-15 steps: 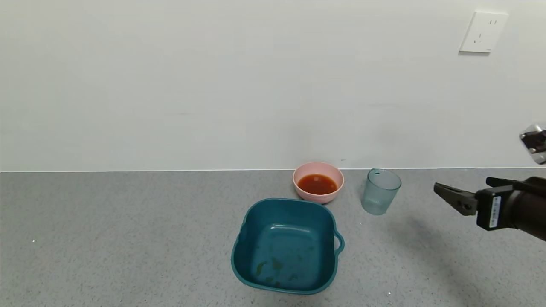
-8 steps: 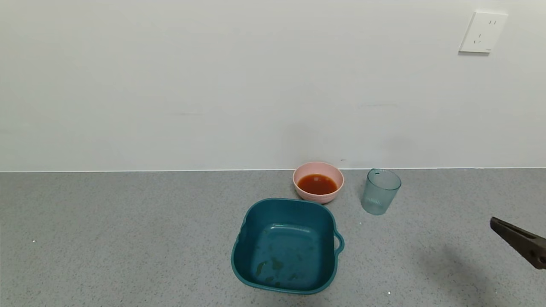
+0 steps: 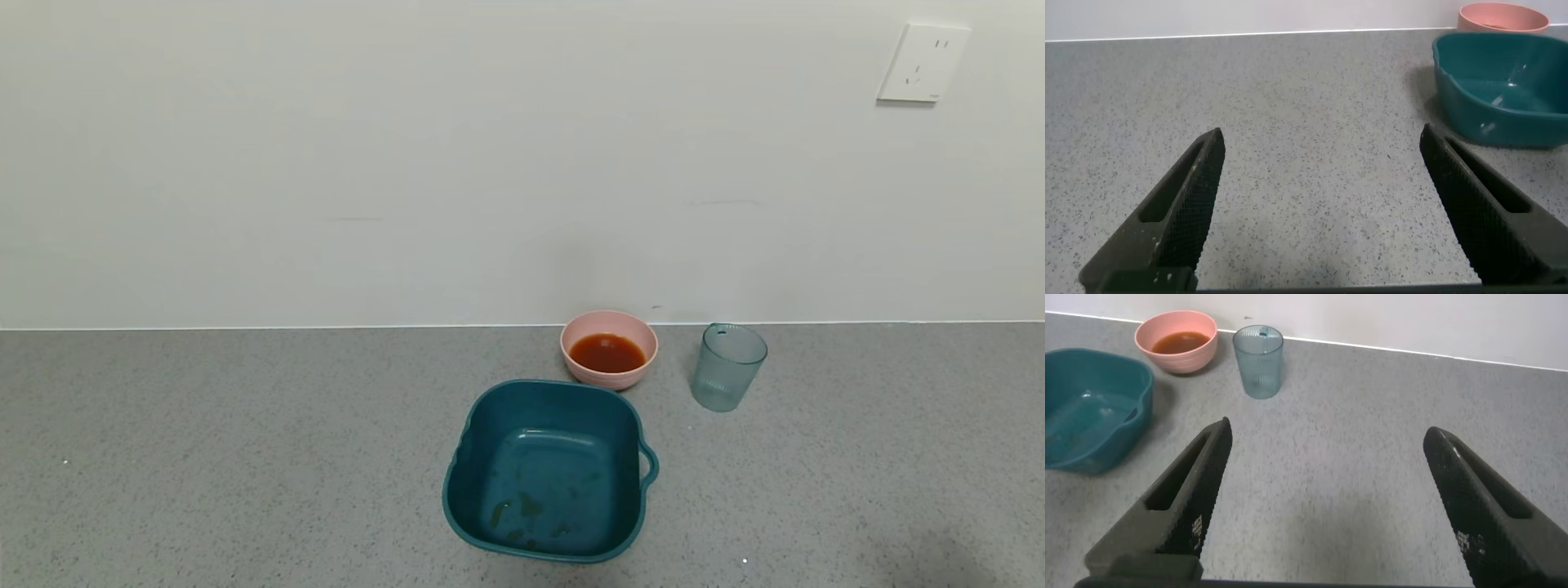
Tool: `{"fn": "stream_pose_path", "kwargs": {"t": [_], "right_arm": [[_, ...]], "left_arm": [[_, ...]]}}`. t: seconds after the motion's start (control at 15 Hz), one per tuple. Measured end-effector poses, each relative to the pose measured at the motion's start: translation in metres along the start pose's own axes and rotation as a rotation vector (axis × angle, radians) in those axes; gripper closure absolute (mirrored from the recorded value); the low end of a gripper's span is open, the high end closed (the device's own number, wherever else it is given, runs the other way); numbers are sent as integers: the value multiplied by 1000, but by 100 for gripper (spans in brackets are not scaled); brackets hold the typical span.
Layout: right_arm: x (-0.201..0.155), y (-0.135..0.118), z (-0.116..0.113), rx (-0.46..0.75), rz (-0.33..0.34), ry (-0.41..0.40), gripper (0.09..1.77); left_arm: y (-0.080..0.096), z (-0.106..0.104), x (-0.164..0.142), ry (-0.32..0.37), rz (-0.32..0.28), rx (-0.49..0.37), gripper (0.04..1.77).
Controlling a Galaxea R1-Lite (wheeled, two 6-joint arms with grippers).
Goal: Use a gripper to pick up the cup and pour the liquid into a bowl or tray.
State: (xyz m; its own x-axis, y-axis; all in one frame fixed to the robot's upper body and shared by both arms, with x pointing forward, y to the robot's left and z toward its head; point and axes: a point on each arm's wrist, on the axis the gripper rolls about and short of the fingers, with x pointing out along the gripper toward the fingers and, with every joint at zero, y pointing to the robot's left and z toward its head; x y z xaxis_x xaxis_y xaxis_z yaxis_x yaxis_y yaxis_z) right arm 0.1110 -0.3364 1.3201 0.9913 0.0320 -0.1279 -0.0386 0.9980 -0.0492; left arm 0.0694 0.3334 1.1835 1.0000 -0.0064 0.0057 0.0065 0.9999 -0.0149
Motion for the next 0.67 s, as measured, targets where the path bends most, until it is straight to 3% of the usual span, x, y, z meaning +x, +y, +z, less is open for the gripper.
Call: {"fn": "stream_pose_path", "kwargs": {"t": [0.33,0.67], "right_arm": [[-45,2,-35,17,-22,-62,16],[-56,6,-77,19,-41,-125,16]], "left_arm": [[0,0,0,0,0,0,9],[0,0,0,0,0,0,9]]}}
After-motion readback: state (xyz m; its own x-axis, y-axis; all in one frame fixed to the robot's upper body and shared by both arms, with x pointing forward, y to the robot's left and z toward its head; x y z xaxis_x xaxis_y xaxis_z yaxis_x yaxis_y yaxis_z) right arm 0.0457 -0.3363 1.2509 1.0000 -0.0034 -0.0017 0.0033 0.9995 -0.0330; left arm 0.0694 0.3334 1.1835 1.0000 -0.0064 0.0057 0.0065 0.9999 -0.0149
